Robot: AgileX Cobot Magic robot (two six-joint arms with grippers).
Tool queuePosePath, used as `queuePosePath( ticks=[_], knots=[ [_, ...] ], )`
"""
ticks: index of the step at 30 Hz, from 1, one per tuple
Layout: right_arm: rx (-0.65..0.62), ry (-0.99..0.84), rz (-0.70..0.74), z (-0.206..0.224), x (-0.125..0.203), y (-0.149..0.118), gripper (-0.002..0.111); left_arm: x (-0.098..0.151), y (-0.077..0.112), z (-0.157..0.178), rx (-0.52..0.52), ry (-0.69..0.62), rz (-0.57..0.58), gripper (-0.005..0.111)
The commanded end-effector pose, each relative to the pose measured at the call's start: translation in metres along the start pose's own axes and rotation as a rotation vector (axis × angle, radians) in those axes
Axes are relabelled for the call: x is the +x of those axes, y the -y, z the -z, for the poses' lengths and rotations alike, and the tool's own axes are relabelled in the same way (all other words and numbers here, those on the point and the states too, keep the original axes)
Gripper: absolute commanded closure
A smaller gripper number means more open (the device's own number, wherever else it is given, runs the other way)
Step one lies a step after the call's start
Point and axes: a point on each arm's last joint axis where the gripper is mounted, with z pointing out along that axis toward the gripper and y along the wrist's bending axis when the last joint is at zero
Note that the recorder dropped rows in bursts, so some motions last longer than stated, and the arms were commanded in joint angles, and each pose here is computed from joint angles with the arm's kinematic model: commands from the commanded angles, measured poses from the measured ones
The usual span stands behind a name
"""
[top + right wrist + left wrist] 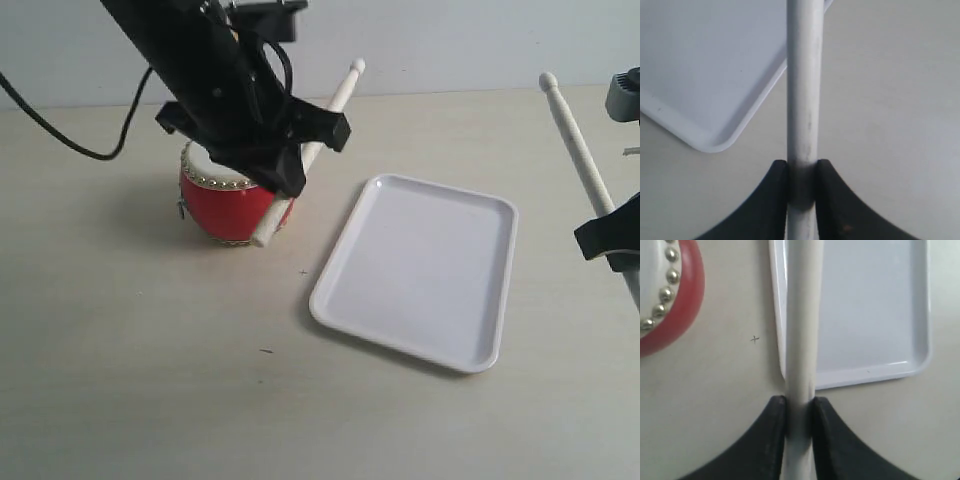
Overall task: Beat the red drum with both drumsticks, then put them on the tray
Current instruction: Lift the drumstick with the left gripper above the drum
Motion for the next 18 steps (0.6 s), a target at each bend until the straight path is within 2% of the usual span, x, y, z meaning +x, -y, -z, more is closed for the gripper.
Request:
queuePosePath(
  ticks=[1,5,10,13,18],
  knots=[
    [-0.072,-0.048,-0.021,0.002,-0.002,-0.007,0.108,0.013,-0.019,0.047,-0.054,0.082,-0.037,0.107],
    [-0.136,-0.107,-0.002,0.002,-0.013,-0.013,0.108,0.043,-0.06,0.08,-0.099,0.06,0.009,0.107],
    [-0.201,-0.127,0.037,0.002,-0.044,-0.031,0.108,0.087,-0.108,0.106,-0.153,0.035,0.139,0.107],
    [-0.231,-0.178,0.113,-0.001,-0.065,-0.052,0.108,0.11,-0.12,0.099,-0.155,-0.028,0.163,0.107],
    [-0.23,-0.279,0.243,-0.013,-0.095,-0.094,0.108,0.137,-0.124,0.067,-0.131,-0.09,0.21,0.107]
  ],
)
